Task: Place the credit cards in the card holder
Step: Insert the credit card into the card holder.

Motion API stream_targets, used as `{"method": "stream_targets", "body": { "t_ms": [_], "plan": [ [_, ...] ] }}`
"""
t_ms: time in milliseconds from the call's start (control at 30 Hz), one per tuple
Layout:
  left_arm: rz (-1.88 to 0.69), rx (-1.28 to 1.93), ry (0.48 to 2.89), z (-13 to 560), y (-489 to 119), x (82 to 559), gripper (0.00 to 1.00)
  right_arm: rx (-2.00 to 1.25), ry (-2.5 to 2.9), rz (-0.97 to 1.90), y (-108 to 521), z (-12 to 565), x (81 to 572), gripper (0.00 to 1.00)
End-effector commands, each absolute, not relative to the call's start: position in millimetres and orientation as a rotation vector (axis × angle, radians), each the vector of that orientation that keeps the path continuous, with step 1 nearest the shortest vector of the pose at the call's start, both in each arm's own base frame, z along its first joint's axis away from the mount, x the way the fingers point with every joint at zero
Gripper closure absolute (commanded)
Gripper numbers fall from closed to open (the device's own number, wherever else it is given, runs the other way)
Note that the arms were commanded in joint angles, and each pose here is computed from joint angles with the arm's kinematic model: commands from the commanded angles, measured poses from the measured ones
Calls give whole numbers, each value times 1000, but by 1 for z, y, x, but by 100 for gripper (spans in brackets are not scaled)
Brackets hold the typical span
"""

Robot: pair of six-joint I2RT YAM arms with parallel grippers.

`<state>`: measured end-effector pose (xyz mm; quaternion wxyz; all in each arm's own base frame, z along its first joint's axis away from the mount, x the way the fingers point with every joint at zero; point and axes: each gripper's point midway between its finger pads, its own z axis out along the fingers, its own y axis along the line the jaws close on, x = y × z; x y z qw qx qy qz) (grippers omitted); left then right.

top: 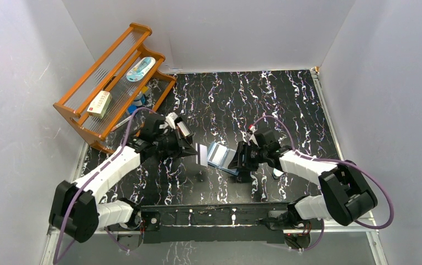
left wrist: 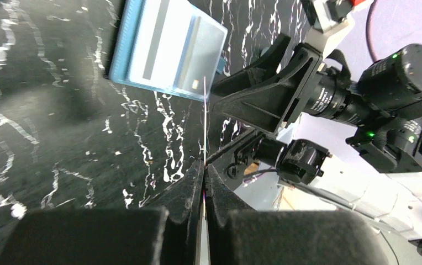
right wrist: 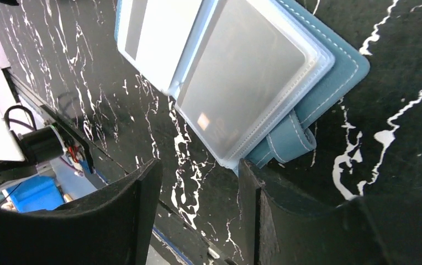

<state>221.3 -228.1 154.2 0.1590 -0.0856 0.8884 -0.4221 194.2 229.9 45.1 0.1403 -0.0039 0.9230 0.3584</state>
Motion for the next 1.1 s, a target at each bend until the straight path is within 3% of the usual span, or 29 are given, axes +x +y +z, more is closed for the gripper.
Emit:
{"method": "stream_targets", "body": {
  "t_ms": [0,367,1067],
  "plan": [
    [-1303,-112,2516,155,-265,221,100,-12,2610,1019,233,64,202,39],
    [-1260,152,2576,118,-298,252,100,47,2558,931,215,60,227,44],
    [-1154,207,2590,78,-294,264,100,-61,2550,844,216,46,257,49]
  ]
}}
